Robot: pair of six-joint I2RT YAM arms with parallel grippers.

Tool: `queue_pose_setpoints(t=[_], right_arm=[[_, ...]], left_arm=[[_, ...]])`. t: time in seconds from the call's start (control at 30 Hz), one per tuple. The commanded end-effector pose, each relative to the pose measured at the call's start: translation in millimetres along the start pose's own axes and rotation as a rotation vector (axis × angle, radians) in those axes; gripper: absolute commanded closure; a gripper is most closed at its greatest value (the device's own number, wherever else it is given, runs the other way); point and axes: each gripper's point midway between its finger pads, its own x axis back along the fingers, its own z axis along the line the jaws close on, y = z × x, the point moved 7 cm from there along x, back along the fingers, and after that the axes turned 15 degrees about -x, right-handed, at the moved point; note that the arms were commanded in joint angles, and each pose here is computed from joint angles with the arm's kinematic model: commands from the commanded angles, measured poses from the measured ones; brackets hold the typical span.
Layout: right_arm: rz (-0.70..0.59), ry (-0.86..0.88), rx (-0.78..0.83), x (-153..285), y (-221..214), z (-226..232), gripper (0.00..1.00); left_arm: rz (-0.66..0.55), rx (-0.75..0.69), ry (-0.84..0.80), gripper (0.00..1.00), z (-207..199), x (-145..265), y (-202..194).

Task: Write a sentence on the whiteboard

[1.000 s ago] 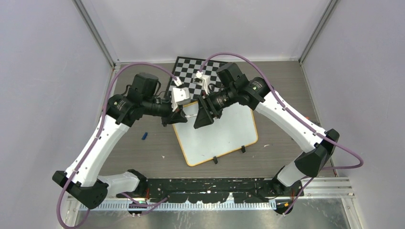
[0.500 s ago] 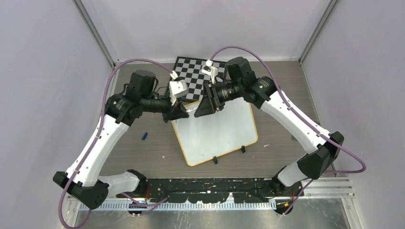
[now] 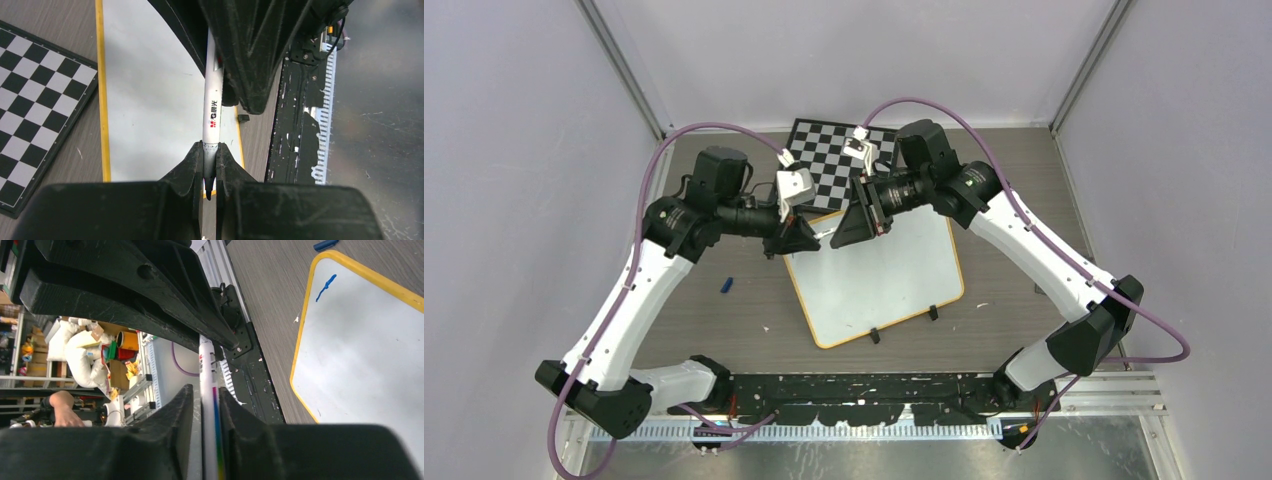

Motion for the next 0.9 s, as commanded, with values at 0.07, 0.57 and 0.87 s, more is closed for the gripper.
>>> queue_pose_setpoints(t=[0.07,0.57,0.87], right_arm=[[0.010,0.076,0.063,7,-7,23,0.90],[-0.077,-0.185,0.174,21,-7,-7,1.00],[-0.104,-0.370,0.297,1,-7,-33,1.00]], left_arm=[[-0.051,-0.039,-0.037,1.00,0,-1,9],[-0.226,0.292,0.214,0.24,49,58,-12],[-0.134,0.611,0.295,0.30,79,45,-91]])
